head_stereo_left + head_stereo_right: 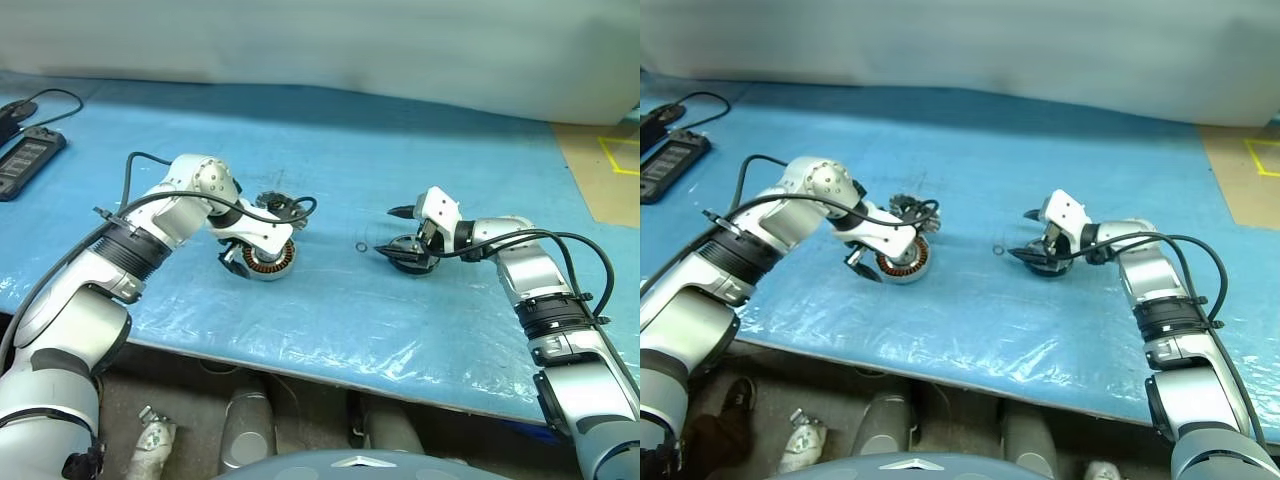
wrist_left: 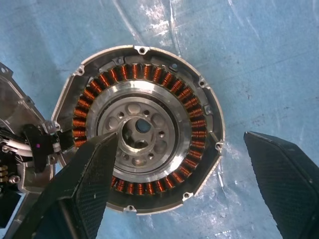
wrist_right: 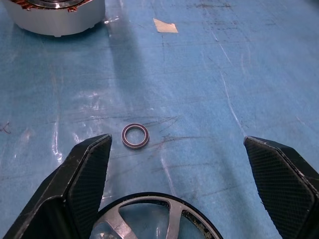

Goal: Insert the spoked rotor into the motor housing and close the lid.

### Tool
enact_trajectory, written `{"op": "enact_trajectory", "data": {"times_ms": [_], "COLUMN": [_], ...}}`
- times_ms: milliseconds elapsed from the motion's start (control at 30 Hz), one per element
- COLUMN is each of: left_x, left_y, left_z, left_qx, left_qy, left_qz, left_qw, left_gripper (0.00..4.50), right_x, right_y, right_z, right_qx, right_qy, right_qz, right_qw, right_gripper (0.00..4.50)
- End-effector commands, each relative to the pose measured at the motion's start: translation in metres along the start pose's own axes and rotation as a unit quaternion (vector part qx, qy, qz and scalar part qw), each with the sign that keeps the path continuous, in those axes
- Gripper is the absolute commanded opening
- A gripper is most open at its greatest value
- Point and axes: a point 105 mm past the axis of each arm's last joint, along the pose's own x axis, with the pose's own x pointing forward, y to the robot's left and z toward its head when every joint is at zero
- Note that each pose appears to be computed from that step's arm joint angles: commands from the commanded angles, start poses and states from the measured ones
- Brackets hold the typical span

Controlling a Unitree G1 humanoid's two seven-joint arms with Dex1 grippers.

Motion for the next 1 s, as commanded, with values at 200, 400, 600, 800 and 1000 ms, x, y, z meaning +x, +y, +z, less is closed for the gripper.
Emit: {"op": "enact_trajectory", "data": {"times_ms": [200, 400, 600, 800, 1000], "left_x": [-0.009, 0.002, 0.018, 0.018, 0.02], "left_y": [-0.008, -0.012, -0.016, -0.007, -0.008], "left_z": [-0.002, -0.004, -0.009, -0.016, -0.018], "left_qx": [0.012, 0.012, 0.018, 0.017, 0.02], "left_qy": [0.006, 0.009, 0.018, 0.036, 0.041], "left_qz": [0.004, -0.009, -0.024, -0.007, -0.014], "left_qw": [1.0, 1.0, 0.999, 0.999, 0.999], "left_gripper": [4.26, 4.26, 4.26, 3.39, 2.78], "right_x": [0.002, 0.003, 0.002, 0.002, 0.003], "right_y": [-0.004, -0.004, -0.004, -0.004, -0.006], "right_z": [0.007, 0.009, 0.01, 0.01, 0.012], "right_qx": [-0.014, -0.015, -0.016, -0.015, -0.014], "right_qy": [-0.008, -0.011, -0.014, -0.015, -0.02], "right_qz": [-0.003, -0.004, -0.007, -0.011, -0.022], "right_qw": [1.0, 1.0, 1.0, 1.0, 0.999], "right_gripper": [4.5, 4.5, 4.5, 4.5, 4.5]}}
